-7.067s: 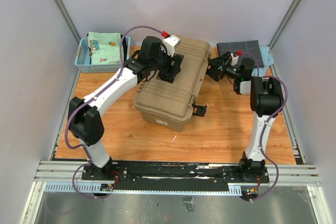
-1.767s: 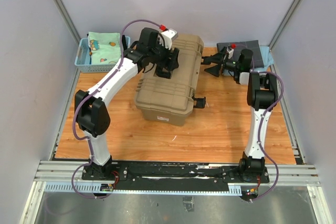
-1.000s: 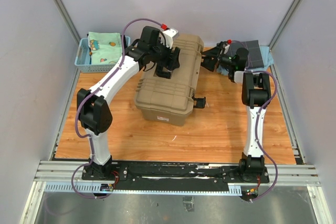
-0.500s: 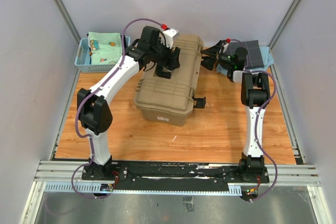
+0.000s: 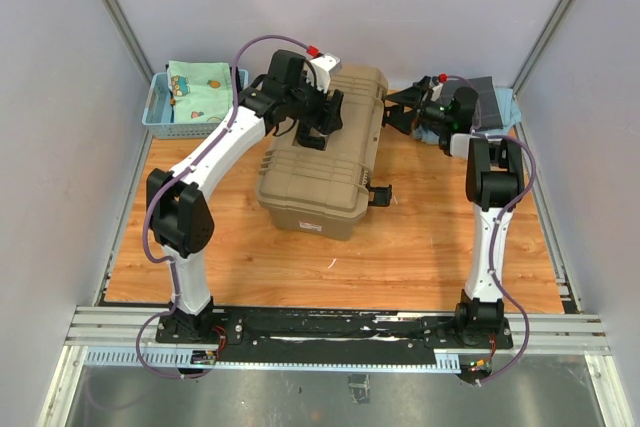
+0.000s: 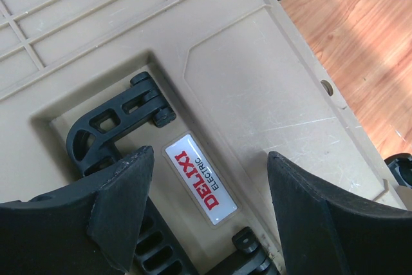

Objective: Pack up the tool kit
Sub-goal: Close the toolbox at the center of the board.

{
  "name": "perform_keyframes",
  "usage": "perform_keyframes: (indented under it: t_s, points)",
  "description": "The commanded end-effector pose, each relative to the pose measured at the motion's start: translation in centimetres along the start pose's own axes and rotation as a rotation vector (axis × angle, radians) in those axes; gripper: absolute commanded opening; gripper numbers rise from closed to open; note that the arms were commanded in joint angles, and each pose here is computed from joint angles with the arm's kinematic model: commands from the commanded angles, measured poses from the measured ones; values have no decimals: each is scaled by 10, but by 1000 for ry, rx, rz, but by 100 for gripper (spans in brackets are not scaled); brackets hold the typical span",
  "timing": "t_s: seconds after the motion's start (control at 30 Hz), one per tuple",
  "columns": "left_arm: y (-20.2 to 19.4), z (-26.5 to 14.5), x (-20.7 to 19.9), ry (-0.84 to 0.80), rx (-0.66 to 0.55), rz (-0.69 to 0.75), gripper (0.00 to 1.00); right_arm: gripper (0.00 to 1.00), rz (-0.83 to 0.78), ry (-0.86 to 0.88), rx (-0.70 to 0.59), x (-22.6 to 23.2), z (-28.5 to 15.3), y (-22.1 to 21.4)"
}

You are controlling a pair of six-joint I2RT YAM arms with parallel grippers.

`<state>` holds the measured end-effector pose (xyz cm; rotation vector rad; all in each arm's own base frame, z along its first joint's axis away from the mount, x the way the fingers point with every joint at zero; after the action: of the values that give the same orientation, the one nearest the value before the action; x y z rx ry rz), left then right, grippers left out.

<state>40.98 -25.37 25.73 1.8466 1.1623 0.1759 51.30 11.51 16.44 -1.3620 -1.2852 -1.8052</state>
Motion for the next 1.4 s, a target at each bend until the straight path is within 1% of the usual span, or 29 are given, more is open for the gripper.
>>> perform_keyframes:
  t_s: [0.0, 0.47, 0.9, 1.0, 1.17, 1.37]
  points:
    - [-118, 17, 31, 145, 495, -49, 75, 99, -163, 58, 28, 61, -3, 5]
    - [-120, 19, 28, 134, 503, -37, 75, 99, -198, 36, 42, 82, -12, 8]
    - [-121, 21, 26, 122, 507, -41, 75, 98, -195, 30, 39, 85, -13, 8]
    - [-120, 21, 25, 120, 504, -44, 75, 99, -185, 1, 43, 82, -13, 7]
    - [-119, 21, 24, 117, 502, -44, 75, 99, -188, -100, 86, 71, -14, 1]
    - [-120, 19, 23, 114, 505, -48, 75, 99, -166, -184, 121, 64, -10, -1]
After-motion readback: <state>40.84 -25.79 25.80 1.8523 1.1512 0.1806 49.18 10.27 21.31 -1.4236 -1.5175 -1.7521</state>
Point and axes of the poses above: each gripper's point midway between its finger pads, its own z axis out along the fingers, its own x axis along the line the jaws close on, y = z × x, the point moved 6 cm from there along -z, back along the fingers, and after that the axes turned 15 degrees about -z, right-handed, at the moved point
